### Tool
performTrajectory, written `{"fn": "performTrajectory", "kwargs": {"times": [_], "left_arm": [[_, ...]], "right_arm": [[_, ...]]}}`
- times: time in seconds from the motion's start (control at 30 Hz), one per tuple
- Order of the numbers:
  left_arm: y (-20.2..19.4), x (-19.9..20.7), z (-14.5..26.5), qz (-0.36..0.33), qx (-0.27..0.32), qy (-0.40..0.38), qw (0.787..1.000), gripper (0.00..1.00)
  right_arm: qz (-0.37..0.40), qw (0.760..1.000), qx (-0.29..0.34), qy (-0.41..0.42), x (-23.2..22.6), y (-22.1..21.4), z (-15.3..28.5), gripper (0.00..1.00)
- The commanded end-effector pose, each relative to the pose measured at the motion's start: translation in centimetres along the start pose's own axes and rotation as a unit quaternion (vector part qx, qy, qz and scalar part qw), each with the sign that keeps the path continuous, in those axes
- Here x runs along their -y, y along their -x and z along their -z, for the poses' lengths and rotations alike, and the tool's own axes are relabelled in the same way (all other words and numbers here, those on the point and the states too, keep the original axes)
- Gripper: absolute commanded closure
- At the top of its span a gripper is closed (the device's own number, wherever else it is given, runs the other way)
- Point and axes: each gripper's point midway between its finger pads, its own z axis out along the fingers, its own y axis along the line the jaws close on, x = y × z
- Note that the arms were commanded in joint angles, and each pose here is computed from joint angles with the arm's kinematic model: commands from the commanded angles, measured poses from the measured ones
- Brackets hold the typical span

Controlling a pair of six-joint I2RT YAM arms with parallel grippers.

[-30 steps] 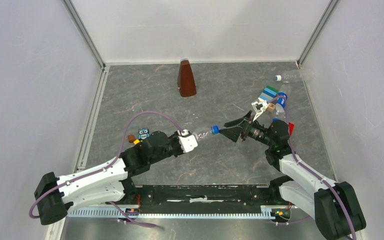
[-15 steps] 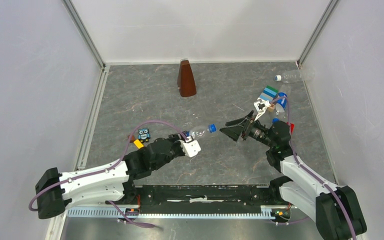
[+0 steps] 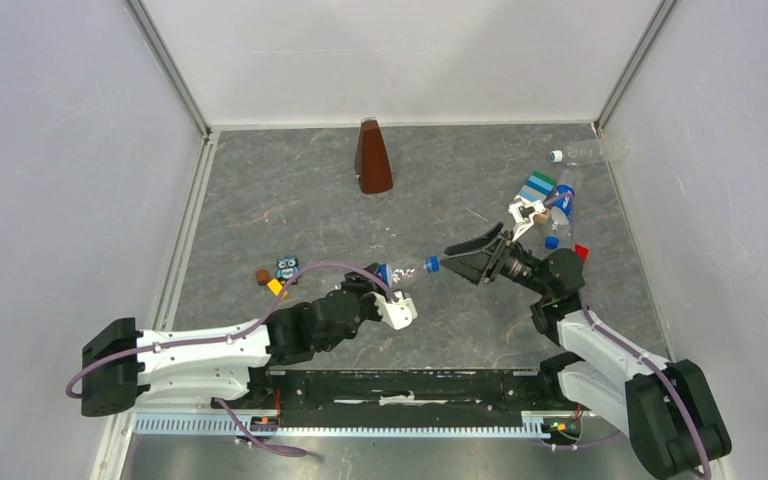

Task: Unscrew the bottle caps
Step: Unscrew the bottle cap from the plastic bottle.

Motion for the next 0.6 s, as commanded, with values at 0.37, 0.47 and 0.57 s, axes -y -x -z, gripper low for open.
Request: {"fn": "performTrajectory", "kwargs": {"times": [0.37,0.47,0.57], "left_arm": [[2.2,-1.8,-0.3,-0.014,0.019,0.048,0.999,0.98],[2.2,-1.8,-0.4,-0.014,0.02,0.047,0.999,0.98],[2.2,-1.8,-0.4,-0.013,0.019,0.047,0.999,0.98]], "right_arm": [[-0.01,0.999,-0.032,0.026,-0.4,-1.2,-0.9,0.28],[-0.013,0.999,-0.036,0.025,-0.3,-1.3,-1.0,0.31],[-0.013,0.999,-0.038,0.027,-0.3,-1.4,-1.1,0.35]]}}
